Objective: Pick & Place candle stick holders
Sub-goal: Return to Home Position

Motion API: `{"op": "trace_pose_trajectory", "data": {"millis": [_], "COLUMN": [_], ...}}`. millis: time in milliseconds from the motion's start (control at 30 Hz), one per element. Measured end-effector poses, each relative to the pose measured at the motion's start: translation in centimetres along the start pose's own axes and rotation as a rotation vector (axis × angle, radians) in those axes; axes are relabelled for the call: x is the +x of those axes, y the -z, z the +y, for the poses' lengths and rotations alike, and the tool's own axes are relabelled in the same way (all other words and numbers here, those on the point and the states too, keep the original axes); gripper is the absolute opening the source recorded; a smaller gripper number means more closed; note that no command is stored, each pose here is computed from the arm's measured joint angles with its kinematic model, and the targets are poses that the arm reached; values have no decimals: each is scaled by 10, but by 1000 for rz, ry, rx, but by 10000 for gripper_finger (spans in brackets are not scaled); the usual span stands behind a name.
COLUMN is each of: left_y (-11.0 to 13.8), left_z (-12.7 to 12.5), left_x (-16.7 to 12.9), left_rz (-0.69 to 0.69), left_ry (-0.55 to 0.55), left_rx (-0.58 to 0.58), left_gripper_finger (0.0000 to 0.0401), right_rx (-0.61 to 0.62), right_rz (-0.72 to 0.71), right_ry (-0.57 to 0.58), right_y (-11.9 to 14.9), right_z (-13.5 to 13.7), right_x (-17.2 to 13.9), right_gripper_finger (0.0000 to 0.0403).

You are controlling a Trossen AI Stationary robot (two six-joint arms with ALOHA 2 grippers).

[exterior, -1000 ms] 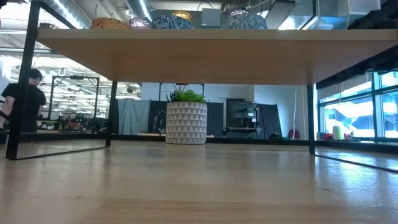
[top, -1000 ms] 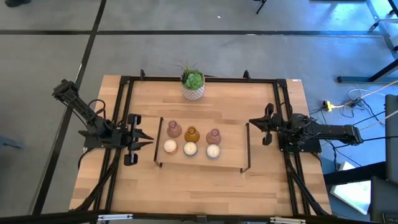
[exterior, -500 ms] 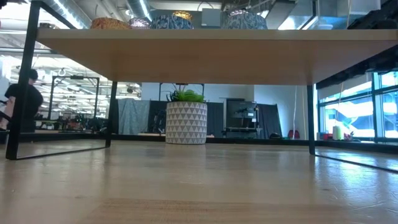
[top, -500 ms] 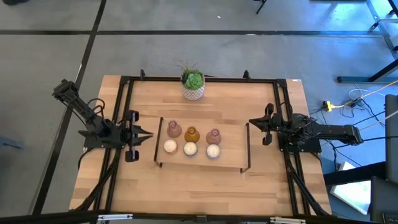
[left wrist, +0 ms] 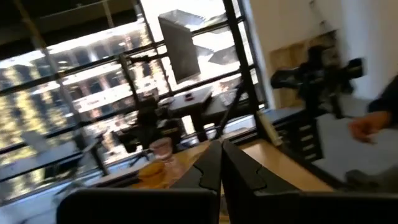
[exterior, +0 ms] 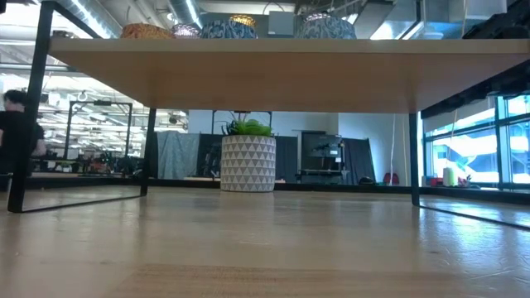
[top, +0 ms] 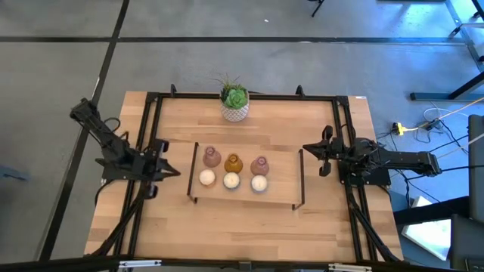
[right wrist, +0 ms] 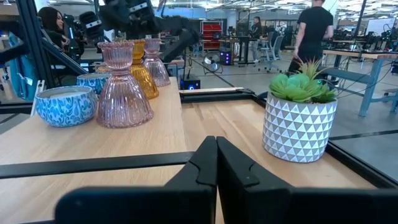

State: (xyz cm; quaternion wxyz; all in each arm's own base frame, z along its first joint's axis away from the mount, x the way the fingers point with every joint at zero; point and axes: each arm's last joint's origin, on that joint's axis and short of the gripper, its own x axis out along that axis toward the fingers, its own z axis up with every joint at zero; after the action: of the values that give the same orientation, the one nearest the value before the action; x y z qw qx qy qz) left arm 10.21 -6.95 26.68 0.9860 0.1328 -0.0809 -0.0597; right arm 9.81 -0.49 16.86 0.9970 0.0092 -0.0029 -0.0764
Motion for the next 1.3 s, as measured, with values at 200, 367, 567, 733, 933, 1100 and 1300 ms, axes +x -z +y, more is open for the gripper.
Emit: {"op": "trace_pose_trajectory", "data": {"millis": [200, 367, 567, 733, 933, 1100, 1300], "left_y": [8, 33, 36, 46, 63, 69, 77], "left_z": [16, 18, 19, 20, 13, 13, 12], "left_x": [-35, -43, -42, -39, -35, -33, -32], "left_rz": [-181, -195, -193, -102, -86, -55, -6], "left_ry": [99, -29, -12, -99, -5, 44, 79], "left_rx": [-96, -91, -88, -87, -66, -106, -125], "left_gripper_finger": [2, 3, 2, 2, 1, 2, 2], "right_rx": [0, 0, 0, 0, 0, 0, 0], "right_rz": [0, -1, 2, 3, 3, 3, 3], "right_ry": [0, 0, 2, 0, -1, -1, -1], "right_y": [0, 0, 0, 0, 0, 0, 0], "right_z": [0, 0, 0, 0, 0, 0, 0], "right_x": [0, 0, 0, 0, 0, 0, 0], "right_gripper_finger": [0, 0, 0, 0, 0, 0, 0]}}
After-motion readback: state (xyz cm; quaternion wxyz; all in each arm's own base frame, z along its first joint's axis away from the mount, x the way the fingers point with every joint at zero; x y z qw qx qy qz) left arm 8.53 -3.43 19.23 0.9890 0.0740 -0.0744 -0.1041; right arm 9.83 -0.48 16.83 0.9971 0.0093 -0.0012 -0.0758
